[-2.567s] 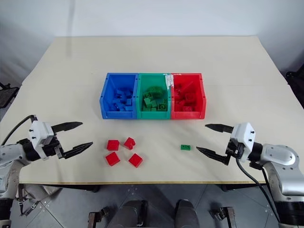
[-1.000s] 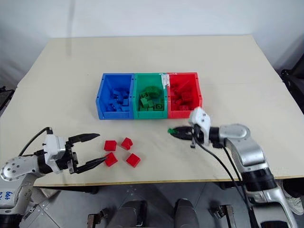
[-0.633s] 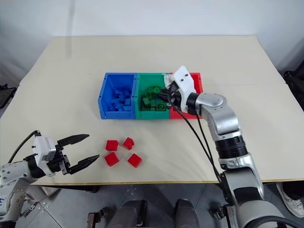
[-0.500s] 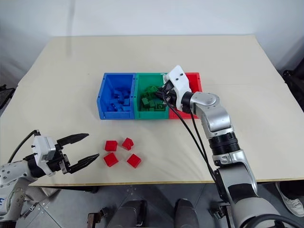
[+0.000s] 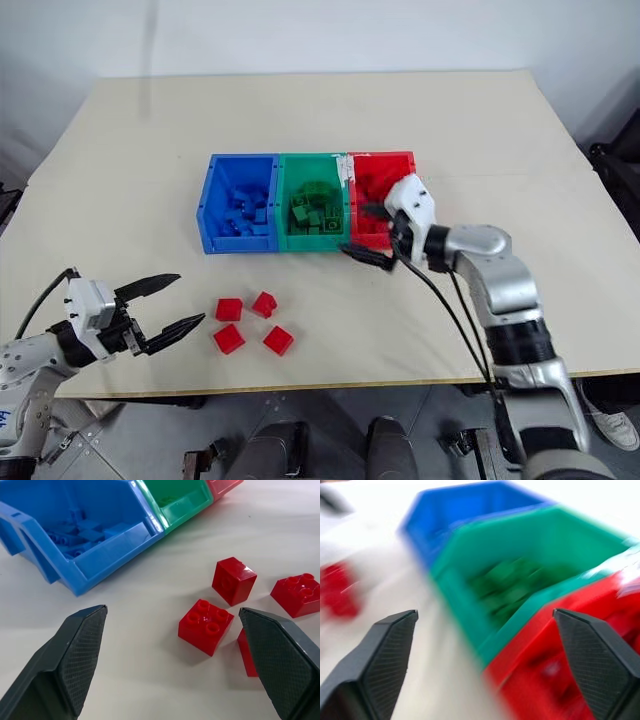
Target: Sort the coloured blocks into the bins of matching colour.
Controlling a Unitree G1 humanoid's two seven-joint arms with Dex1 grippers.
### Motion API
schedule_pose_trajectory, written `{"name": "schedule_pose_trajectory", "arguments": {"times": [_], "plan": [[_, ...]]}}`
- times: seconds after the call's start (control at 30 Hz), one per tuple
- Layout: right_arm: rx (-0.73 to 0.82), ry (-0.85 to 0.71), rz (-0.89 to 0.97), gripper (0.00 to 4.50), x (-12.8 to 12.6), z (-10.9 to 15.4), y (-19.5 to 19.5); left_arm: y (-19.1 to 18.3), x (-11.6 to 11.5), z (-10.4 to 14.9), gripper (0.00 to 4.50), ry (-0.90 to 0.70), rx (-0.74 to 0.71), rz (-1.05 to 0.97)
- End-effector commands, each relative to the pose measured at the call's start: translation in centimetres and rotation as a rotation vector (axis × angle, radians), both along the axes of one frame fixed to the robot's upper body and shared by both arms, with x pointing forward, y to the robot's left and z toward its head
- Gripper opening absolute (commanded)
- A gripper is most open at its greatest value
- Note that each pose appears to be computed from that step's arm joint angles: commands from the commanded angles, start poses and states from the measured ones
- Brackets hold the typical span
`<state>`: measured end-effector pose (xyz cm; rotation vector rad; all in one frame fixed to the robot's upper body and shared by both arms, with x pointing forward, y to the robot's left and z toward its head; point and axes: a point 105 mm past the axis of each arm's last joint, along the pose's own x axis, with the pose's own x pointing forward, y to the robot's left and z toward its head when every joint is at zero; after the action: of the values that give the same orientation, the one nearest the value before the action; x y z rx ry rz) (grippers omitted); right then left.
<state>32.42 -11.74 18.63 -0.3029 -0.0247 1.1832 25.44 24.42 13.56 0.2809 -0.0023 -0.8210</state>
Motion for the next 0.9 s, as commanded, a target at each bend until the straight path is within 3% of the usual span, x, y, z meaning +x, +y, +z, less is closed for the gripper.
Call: {"name": "schedule_pose_trajectory", "arguments": {"times": [0.03, 0.2, 0.4, 0.5, 0.8, 0.9], "plan": [[0.049, -0.062, 0.09, 4.49, -2.7, 1.0, -1.1, 0.8, 0.0, 0.8, 4.5, -0.009, 0.006, 0.001], [-0.047, -0.062, 0.095, 4.49, -5.6, -2.7, -5.7, 3.1, 0.3, 0.8, 4.5, -0.008, 0.068, 0.062], [-0.046, -0.144, 0.06, 4.49, -6.6, -3.0, -7.9, 5.8, 0.3, 1.2, 4.5, -0.026, 0.101, 0.114], [-0.028, -0.148, 0.039, 4.49, -6.7, -3.1, -8.1, 5.5, 0.1, 1.1, 4.5, -0.004, 0.117, 0.071], [-0.015, -0.123, 0.039, 4.49, -7.2, -2.9, -8.3, -2.4, -0.5, 1.5, 4.5, 0.148, 0.182, -0.262], [-0.023, -0.102, 0.037, 4.49, -7.7, -2.9, -8.4, -7.6, -1.6, 2.0, 4.5, 0.108, 0.277, -0.523]]}}
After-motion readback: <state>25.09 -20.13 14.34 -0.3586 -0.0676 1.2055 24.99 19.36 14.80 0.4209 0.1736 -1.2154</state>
